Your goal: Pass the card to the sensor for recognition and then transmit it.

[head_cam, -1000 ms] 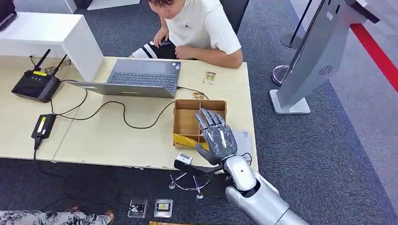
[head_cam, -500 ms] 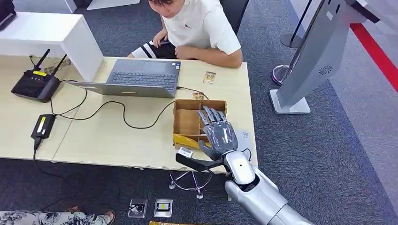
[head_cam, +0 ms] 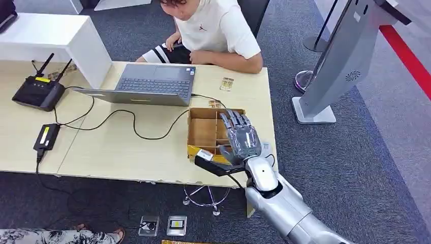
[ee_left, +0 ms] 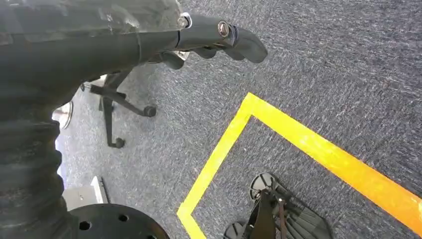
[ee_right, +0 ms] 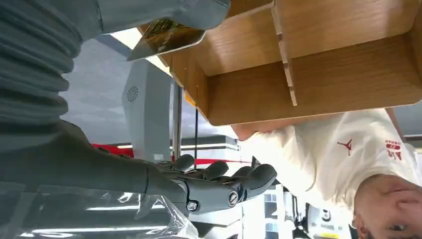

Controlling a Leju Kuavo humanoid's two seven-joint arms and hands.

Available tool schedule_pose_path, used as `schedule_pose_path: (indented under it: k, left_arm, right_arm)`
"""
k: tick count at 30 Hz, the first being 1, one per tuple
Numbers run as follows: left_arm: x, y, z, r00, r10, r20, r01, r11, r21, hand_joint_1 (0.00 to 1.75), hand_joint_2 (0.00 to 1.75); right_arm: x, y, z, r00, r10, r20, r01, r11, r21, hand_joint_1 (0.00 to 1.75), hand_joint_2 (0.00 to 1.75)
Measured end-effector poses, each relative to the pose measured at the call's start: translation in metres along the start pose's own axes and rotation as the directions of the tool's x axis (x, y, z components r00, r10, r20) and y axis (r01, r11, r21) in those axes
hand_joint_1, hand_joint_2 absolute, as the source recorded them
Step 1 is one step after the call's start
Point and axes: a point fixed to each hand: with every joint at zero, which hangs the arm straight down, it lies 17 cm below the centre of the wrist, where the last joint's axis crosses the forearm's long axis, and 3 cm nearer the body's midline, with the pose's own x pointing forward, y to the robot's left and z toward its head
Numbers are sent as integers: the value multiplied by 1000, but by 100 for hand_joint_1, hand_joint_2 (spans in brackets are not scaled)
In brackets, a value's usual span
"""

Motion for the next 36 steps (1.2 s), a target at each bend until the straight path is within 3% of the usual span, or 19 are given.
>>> schedule_pose_path:
  k: [30, 33, 34, 35, 36]
  left_arm:
    - [-1, -1, 0, 1000, 14, -8, -14, 1000, -10, 0, 175]
    - [0, -2, 0, 1000, 15, -6, -15, 1000, -12, 0, 175]
    - [0, -2, 0, 1000, 15, -4, -15, 1000, -13, 0, 175]
    - [1, -2, 0, 1000, 15, -2, -15, 1000, -14, 0, 175]
    - [1, -2, 0, 1000, 16, 0, -16, 1000, -15, 0, 175]
  right_arm:
    - [-30, 32, 10, 997, -21, -77, 27, 996, 84, 19, 175]
    - [-33, 35, 12, 996, -18, -87, 26, 995, 92, 28, 175]
    - [-34, 36, 12, 996, -18, -90, 27, 995, 94, 38, 175]
    - [-35, 37, 13, 995, -19, -96, 28, 995, 96, 56, 175]
    - [-38, 38, 14, 994, -21, -105, 31, 995, 97, 89, 175]
